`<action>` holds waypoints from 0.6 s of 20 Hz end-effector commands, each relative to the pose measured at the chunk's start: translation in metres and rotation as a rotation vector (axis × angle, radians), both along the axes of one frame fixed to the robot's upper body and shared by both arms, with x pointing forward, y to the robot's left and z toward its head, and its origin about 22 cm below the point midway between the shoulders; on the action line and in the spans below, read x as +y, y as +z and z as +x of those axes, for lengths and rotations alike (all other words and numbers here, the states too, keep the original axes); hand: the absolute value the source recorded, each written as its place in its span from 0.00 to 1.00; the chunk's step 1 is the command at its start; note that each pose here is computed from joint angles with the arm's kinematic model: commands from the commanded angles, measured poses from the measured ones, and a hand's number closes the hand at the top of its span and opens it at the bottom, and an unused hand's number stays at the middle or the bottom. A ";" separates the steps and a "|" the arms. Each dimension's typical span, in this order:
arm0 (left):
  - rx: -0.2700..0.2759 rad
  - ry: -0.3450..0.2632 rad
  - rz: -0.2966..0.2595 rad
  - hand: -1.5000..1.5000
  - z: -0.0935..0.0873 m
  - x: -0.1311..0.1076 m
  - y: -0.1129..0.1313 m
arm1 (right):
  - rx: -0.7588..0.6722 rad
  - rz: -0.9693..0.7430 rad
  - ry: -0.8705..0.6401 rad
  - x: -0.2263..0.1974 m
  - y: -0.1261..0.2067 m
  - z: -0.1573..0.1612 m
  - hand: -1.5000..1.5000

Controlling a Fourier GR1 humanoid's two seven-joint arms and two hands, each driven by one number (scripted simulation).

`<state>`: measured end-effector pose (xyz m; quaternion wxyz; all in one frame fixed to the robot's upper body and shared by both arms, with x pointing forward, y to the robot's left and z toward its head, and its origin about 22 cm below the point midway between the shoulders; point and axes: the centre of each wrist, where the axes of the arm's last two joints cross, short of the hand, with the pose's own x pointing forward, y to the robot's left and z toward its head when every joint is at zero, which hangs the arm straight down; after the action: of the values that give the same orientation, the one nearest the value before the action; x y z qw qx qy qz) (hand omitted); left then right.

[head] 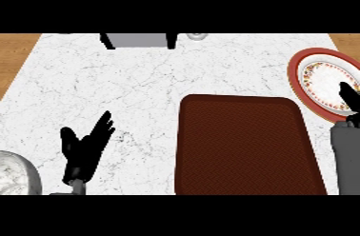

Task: Pick the cupcake from the tray and place it in the plate

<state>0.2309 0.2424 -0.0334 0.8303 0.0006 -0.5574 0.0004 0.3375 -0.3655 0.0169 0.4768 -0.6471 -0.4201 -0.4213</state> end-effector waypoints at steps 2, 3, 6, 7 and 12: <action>0.008 -0.020 -0.012 0.50 0.004 0.007 -0.006 | -0.024 0.027 0.129 0.030 -0.021 -0.032 0.00; -0.005 -0.001 0.008 0.50 0.001 0.001 0.010 | -0.014 0.028 0.168 0.038 -0.025 -0.043 0.00; 0.015 0.026 0.008 0.50 -0.003 -0.006 0.005 | 0.021 0.041 0.177 0.051 -0.041 -0.057 0.00; -0.002 -0.002 0.014 0.50 -0.002 -0.004 0.007 | 0.029 0.054 0.176 0.056 -0.049 -0.065 0.00; -0.015 0.005 0.004 0.50 0.006 -0.007 -0.004 | 0.078 0.061 0.194 0.077 -0.059 -0.067 0.00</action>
<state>0.2359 0.2378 -0.0303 0.8290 0.0034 -0.5592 -0.0002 0.2819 -0.3088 -0.0277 0.5403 -0.6046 -0.4559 -0.3670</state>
